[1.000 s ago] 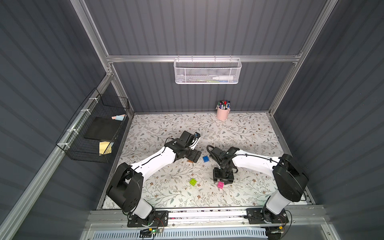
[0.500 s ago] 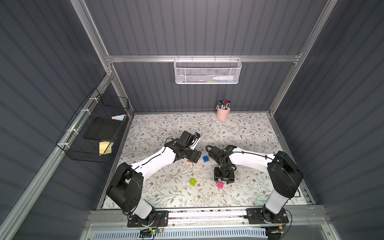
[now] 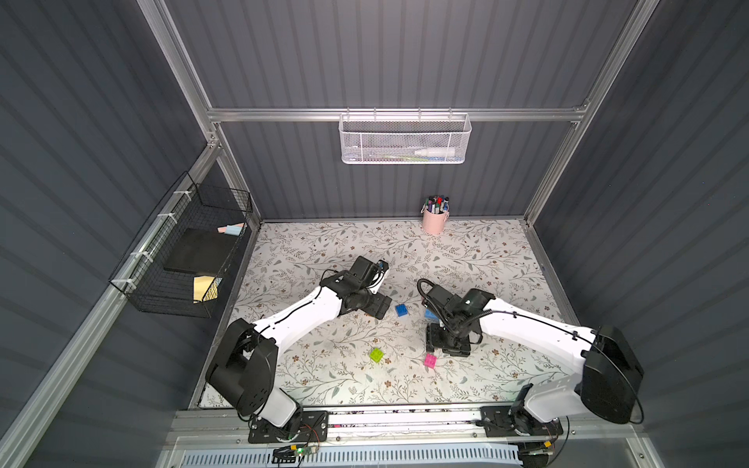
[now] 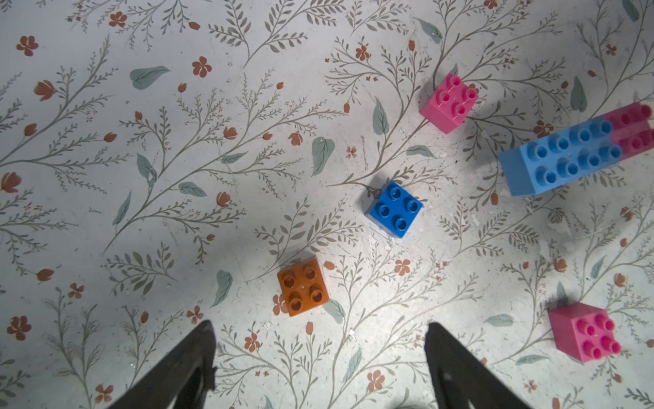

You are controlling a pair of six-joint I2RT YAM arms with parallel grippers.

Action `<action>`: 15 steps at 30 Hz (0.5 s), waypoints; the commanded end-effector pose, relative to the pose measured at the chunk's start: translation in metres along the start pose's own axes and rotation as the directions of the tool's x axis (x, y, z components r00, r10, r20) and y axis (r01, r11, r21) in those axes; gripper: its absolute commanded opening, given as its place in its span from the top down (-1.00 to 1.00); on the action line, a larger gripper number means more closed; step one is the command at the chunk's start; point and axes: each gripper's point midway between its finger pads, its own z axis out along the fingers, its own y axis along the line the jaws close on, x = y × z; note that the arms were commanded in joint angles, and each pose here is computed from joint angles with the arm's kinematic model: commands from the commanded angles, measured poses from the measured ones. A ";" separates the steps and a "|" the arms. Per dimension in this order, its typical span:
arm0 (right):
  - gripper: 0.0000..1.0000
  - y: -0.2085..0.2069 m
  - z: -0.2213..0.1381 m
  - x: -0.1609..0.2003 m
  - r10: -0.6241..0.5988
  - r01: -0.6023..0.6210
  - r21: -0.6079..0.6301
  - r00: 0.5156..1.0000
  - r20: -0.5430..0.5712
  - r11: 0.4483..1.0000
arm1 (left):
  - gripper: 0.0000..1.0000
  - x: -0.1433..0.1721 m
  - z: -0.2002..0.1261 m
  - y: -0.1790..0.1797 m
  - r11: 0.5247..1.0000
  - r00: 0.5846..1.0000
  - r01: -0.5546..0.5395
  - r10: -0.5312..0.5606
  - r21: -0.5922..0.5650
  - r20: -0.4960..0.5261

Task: Assemble the number 4 with lego
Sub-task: Pick up the lego brick from the center of the board.

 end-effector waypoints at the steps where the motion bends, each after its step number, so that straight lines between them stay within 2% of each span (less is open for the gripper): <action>1: -0.41 -0.001 0.005 -0.006 0.098 -0.098 0.004 0.992 0.084 0.995 | -0.78 -0.003 -0.023 0.007 0.999 0.999 0.032 -0.031 -0.035 0.033; 6: -0.40 0.000 0.028 -0.010 0.108 -0.115 0.073 0.990 0.088 0.991 | -0.78 0.003 -0.023 0.010 0.999 1.000 0.010 -0.009 -0.049 0.027; 15: -0.34 0.009 0.047 -0.006 0.128 -0.131 0.065 0.990 0.054 0.989 | -0.78 0.009 -0.030 0.010 0.998 0.998 0.050 -0.048 -0.043 0.048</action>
